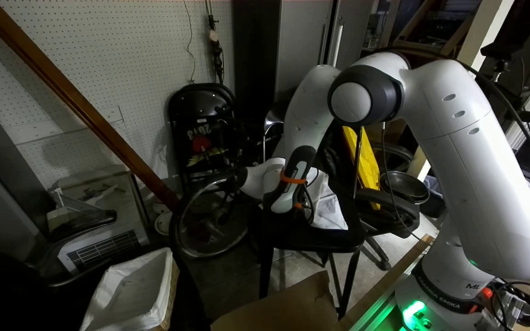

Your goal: Put the white towel on the seat then fold the towel twice.

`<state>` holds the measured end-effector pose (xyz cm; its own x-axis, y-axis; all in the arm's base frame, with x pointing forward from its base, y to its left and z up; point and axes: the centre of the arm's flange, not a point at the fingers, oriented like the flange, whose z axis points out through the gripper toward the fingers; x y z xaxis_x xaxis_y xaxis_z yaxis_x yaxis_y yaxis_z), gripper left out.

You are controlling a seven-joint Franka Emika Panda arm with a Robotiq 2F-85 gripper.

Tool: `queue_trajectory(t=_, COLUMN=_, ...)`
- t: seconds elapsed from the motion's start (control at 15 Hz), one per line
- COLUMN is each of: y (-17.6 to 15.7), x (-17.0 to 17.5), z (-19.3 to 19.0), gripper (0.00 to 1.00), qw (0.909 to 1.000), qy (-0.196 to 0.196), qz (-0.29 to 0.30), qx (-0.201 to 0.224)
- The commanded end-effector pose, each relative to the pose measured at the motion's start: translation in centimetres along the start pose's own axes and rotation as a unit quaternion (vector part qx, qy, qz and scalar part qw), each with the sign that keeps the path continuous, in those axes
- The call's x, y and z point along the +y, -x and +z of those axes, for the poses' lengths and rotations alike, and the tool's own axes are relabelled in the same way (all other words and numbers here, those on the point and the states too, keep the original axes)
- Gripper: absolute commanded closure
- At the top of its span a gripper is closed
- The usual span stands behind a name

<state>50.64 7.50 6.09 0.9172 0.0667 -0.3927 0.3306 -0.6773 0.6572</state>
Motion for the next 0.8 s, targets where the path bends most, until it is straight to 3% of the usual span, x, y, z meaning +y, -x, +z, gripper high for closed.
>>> queue_trajectory(t=0.0, y=0.4, x=-0.3, z=-1.1, gripper=1.00, qw=0.9996, qy=0.013, qz=-0.013, qx=0.021)
queue_trajectory(t=0.47, y=3.7, x=-1.7, z=-7.2, gripper=0.99, qw=0.9911, qy=-0.028, qz=-0.121, qx=0.049)
queue_trajectory(t=0.73, y=6.7, x=-2.4, z=-9.6, gripper=0.99, qw=0.9721, qy=-0.062, qz=-0.217, qx=0.063)
